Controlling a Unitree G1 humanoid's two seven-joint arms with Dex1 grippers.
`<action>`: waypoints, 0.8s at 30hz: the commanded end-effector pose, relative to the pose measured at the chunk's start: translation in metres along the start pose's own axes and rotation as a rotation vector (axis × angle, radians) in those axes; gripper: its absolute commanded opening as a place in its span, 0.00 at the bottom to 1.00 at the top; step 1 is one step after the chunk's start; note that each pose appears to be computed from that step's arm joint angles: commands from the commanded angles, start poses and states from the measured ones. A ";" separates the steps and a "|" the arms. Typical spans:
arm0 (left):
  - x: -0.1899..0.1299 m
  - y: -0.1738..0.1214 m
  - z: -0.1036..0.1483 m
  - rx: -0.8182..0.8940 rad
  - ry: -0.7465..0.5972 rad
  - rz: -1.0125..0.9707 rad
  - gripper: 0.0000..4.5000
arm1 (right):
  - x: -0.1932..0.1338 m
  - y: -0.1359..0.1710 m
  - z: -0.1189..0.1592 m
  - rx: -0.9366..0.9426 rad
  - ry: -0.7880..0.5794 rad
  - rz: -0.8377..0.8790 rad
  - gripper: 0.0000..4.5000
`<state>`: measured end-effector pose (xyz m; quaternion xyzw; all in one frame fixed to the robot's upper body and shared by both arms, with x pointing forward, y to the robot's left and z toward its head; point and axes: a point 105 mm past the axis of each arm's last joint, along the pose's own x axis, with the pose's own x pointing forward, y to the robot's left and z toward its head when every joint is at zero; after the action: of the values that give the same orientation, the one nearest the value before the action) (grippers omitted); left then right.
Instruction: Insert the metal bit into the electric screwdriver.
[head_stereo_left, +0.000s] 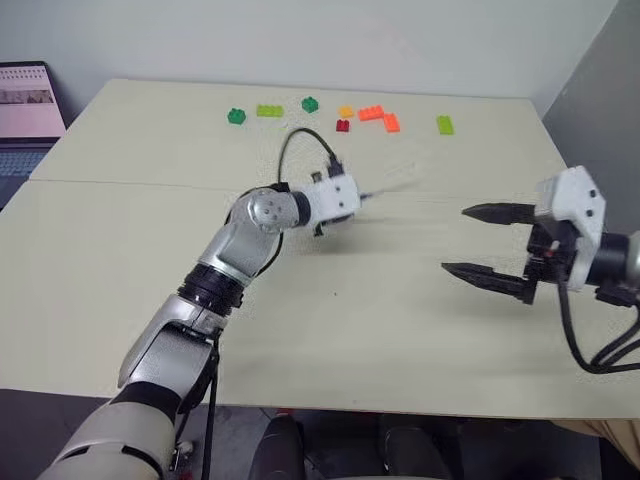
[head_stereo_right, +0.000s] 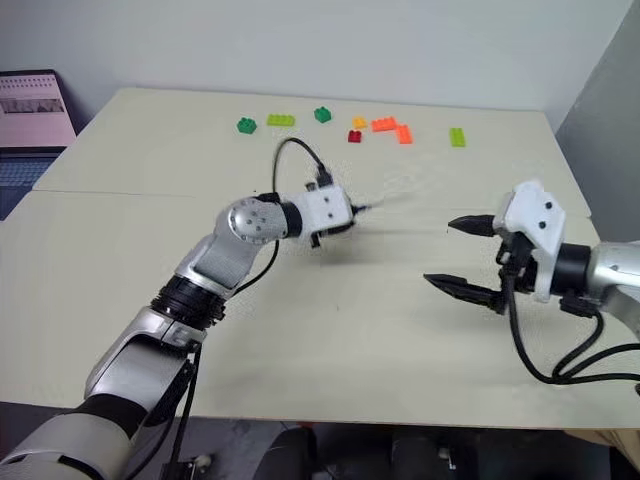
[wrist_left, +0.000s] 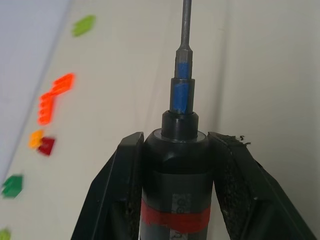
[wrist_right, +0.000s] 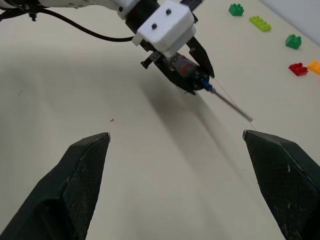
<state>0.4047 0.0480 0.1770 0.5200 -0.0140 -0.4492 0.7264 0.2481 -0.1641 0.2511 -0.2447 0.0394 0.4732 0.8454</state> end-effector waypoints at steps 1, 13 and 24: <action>0.013 -0.012 0.001 0.054 0.018 -0.125 0.36 | -0.017 0.003 0.022 -0.066 -0.039 -0.007 1.00; 0.045 -0.053 -0.001 0.046 0.045 -0.329 0.36 | -0.023 0.011 0.005 -0.044 0.028 -0.013 1.00; 0.036 -0.050 0.004 0.022 0.013 -0.389 0.87 | -0.023 0.010 -0.004 -0.033 0.049 -0.002 1.00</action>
<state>0.3988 0.0190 0.1339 0.5257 0.0699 -0.5589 0.6375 0.2289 -0.1784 0.2420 -0.2507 0.0656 0.4720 0.8426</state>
